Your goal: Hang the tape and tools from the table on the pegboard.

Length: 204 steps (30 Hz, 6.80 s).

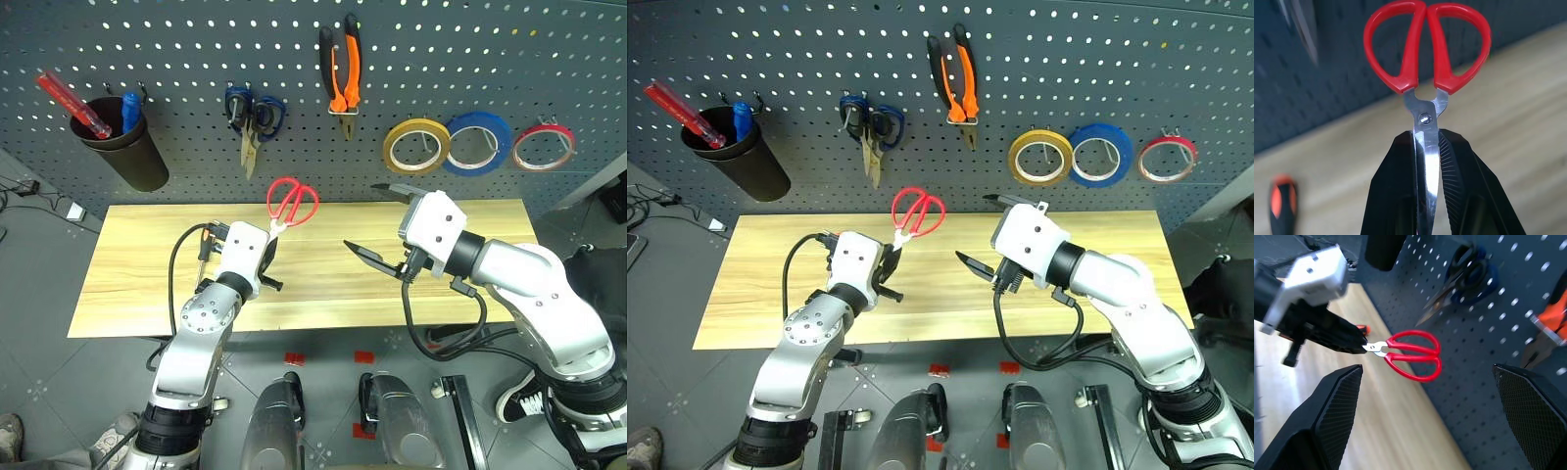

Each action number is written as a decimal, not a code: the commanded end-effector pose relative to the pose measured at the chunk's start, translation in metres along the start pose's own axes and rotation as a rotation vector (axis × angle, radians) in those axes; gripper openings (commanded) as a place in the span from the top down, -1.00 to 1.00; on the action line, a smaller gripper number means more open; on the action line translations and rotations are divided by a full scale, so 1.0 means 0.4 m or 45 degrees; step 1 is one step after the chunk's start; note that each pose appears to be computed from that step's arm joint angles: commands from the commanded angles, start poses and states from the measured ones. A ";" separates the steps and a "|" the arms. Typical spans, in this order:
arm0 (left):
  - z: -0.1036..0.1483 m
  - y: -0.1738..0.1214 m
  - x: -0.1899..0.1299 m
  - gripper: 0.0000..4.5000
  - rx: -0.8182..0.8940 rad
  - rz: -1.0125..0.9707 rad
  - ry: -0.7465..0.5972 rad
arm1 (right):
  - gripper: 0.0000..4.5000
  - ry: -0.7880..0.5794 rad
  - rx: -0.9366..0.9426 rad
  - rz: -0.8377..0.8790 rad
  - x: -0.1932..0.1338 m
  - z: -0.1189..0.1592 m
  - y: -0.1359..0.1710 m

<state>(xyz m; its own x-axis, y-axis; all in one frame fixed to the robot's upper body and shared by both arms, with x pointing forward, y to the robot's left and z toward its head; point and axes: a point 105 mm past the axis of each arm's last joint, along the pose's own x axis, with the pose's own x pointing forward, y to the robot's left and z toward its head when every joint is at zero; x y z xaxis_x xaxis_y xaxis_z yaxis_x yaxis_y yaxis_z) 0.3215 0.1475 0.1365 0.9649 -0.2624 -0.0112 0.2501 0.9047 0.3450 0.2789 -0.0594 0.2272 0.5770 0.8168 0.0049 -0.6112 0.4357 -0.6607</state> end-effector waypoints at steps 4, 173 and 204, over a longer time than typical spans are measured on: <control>0.101 -0.017 -0.042 0.84 0.158 0.018 -0.266 | -1.00 -0.060 -0.109 -0.034 -0.009 0.025 -0.010; 0.485 0.620 -0.141 0.73 -0.036 0.117 -0.676 | -1.00 -0.207 0.515 0.184 0.149 0.156 -0.019; 0.350 0.584 -0.038 -0.65 0.224 0.530 -0.778 | -1.00 -0.270 0.505 0.154 0.157 0.185 -0.026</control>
<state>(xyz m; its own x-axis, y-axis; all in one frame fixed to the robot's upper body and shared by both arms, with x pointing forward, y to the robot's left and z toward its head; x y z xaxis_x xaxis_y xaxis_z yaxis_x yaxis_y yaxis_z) 0.3678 0.3293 0.3255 0.8135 -0.0482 0.5796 -0.1531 0.9436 0.2934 0.2854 0.0205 0.2787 0.3937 0.9161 0.0760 -0.8671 0.3975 -0.3002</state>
